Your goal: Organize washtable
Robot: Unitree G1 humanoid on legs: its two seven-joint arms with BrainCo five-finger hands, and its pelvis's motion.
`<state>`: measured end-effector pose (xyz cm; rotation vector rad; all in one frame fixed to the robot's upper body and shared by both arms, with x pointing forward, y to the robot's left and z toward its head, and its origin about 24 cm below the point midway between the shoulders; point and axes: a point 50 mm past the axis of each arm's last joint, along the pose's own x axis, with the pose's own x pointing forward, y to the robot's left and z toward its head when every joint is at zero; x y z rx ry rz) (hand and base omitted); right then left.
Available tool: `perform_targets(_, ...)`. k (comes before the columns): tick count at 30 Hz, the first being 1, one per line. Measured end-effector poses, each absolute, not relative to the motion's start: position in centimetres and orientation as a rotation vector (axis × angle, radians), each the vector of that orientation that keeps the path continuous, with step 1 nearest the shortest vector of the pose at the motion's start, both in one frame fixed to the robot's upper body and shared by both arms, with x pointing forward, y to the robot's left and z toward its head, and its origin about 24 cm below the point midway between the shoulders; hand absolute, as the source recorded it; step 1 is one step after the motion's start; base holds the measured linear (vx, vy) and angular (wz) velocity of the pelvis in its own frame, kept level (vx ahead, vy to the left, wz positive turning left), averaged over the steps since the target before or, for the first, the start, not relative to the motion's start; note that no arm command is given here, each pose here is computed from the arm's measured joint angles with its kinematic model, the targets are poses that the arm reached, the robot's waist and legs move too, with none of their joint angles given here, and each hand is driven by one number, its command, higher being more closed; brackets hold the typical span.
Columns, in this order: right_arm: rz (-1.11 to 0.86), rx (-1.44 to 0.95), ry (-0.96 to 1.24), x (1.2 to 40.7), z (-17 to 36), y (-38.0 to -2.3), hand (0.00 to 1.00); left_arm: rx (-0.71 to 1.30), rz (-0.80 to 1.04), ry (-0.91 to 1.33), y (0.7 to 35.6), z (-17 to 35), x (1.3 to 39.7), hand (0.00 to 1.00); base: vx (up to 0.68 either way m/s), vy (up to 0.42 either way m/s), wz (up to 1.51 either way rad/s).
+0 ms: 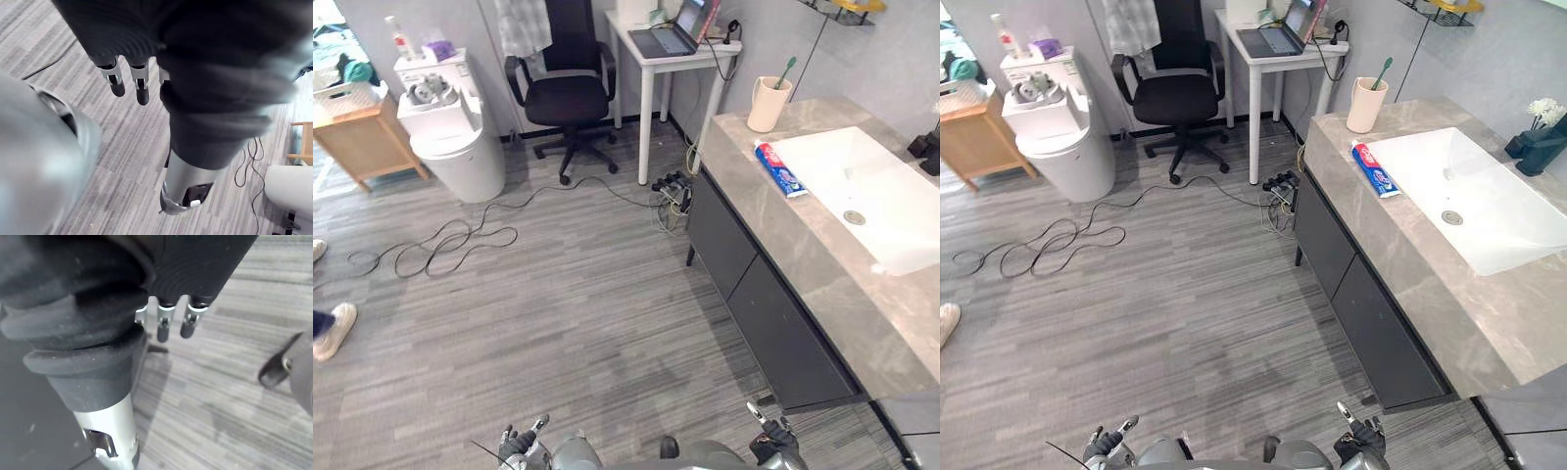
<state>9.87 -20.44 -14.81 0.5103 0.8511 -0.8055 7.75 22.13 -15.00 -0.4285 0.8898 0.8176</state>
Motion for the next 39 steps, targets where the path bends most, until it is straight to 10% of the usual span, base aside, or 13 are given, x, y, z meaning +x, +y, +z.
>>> perform_targets(8,-0.674,0.452,0.806,10.2,-13.9,-19.5,0.00,-0.409,0.833,0.826,22.2,-14.4,7.3,0.00,0.38,0.573,-1.07)
perform_targets(28,-0.784,0.586,0.650,10.1,-12.4,-21.7,0.00,-0.126,0.149,0.627,15.1,-10.4,14.5,0.00,0.22,0.169,-0.87)
perform_targets(39,-0.795,0.690,0.507,12.5,-10.8,-21.8,0.00,-0.267,0.352,0.615,17.2,-10.5,14.1,0.00,0.47,-0.097,-0.82)
